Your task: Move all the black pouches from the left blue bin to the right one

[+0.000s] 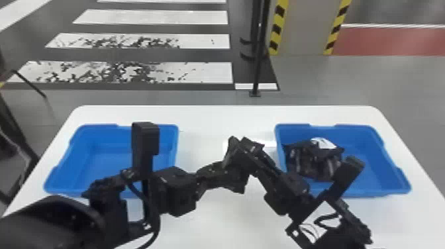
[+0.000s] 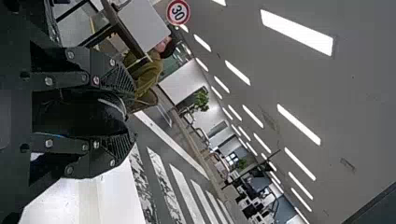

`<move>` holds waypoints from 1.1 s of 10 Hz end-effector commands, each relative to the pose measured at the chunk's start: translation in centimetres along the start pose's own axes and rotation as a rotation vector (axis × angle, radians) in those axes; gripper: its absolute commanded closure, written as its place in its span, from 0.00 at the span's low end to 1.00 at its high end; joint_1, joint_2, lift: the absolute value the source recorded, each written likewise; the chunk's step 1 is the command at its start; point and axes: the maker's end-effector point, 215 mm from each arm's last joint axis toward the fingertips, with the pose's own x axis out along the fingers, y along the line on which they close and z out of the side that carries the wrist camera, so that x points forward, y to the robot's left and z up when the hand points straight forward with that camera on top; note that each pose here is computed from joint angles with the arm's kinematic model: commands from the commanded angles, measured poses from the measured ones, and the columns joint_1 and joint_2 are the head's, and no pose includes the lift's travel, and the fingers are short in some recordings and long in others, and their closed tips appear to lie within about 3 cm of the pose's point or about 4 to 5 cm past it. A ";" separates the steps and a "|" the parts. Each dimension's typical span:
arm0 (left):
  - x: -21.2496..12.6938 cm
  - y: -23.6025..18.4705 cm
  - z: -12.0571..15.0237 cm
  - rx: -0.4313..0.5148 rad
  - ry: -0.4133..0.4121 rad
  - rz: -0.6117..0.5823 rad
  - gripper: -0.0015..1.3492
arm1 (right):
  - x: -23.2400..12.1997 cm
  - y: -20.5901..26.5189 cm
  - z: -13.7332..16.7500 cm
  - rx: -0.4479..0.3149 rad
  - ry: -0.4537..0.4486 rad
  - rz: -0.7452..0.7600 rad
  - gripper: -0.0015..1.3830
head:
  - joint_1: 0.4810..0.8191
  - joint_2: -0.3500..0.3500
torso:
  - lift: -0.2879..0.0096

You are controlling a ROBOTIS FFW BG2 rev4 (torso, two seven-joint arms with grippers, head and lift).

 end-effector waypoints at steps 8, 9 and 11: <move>-4.2 1.8 -2.2 -0.087 -0.061 0.069 0.16 | -1.3 -7.6 4.8 -0.082 -0.040 -0.118 0.92 | 0.63 0.50 | 0.50; -5.3 1.5 -1.9 -0.091 -0.088 0.078 0.17 | -2.9 -11.7 6.3 -0.141 -0.033 -0.198 0.92 | 0.63 0.47 | 0.50; -7.7 1.8 -0.6 -0.079 -0.162 0.127 0.17 | -7.7 -20.4 9.8 -0.268 -0.013 -0.390 0.92 | 0.63 0.38 | 0.50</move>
